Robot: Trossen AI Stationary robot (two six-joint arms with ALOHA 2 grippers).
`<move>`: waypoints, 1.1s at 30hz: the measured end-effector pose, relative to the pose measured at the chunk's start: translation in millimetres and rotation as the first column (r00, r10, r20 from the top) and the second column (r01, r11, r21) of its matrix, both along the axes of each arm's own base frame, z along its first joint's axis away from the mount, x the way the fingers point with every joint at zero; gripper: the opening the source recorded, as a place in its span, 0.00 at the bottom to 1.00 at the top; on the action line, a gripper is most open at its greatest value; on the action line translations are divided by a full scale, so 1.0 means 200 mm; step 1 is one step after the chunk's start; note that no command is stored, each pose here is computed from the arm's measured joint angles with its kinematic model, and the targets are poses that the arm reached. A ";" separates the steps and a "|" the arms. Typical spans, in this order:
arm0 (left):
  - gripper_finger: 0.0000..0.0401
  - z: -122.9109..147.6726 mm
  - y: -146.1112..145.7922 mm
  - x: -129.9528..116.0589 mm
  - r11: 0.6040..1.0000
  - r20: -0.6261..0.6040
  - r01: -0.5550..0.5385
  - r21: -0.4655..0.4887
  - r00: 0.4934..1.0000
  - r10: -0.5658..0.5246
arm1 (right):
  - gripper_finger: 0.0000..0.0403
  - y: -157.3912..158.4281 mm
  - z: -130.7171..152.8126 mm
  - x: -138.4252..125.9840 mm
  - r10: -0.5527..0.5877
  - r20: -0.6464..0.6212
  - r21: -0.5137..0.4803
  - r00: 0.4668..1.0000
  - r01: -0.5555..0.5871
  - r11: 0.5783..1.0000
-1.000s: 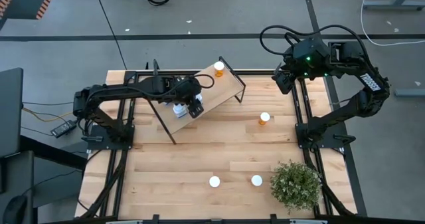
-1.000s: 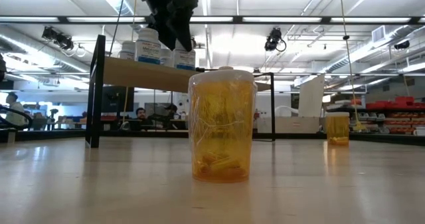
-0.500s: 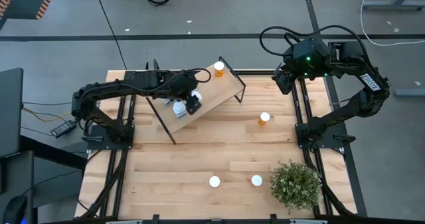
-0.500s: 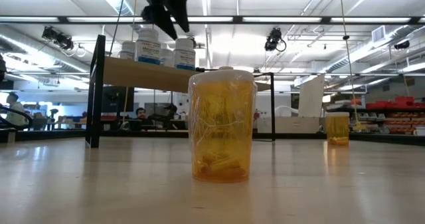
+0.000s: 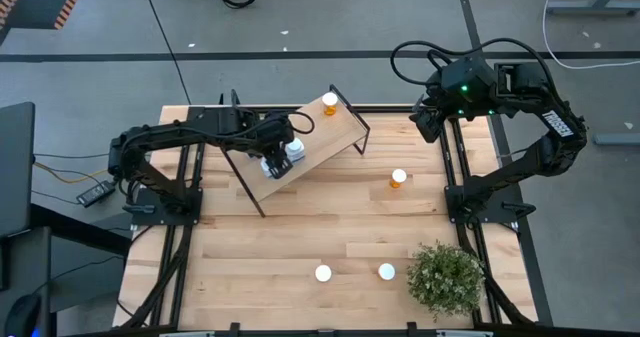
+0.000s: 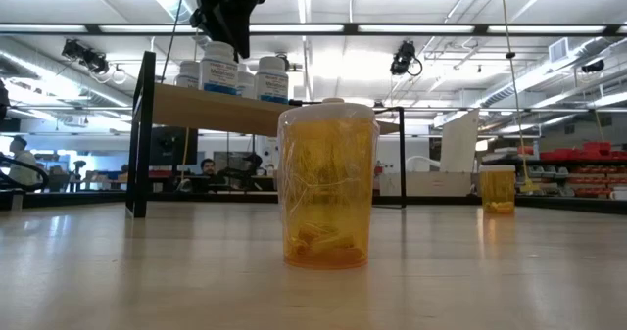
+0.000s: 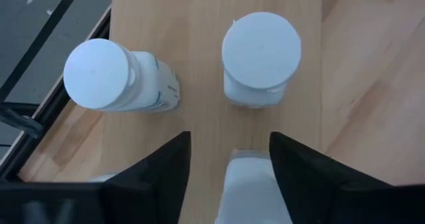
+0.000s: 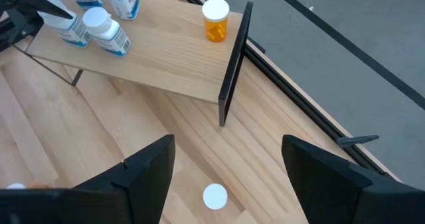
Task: Pick and place medicine bottles onto shelf by color
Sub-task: Adjust the white pill bottles on the shelf, then put the orange pill bottle on the shelf aligned with the other orange pill bottle
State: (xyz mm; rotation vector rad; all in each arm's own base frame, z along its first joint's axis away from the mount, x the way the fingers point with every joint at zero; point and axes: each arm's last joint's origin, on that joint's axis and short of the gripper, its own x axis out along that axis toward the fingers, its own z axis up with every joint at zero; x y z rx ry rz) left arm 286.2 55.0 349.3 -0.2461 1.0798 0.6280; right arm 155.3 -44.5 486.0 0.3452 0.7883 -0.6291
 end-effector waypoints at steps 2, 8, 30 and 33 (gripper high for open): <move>0.49 0.00 0.00 0.00 1.000 -0.007 0.001 -0.001 1.000 -0.001 | 0.70 0.00 0.00 0.00 0.000 0.000 0.001 1.000 0.000 1.000; 0.45 -0.02 -0.02 -0.04 0.999 -0.082 -0.010 -0.031 0.997 0.007 | 0.70 0.00 0.00 0.00 0.006 0.001 0.007 1.000 -0.006 1.000; 0.47 0.19 -0.01 0.08 0.991 0.265 -0.014 0.135 0.964 -0.022 | 0.70 0.00 0.00 0.00 0.004 0.002 0.008 1.000 -0.004 1.000; 0.46 0.16 0.00 0.12 0.990 0.277 0.003 0.141 0.960 -0.042 | 0.70 0.00 0.00 0.00 0.002 0.003 0.009 1.000 -0.002 1.000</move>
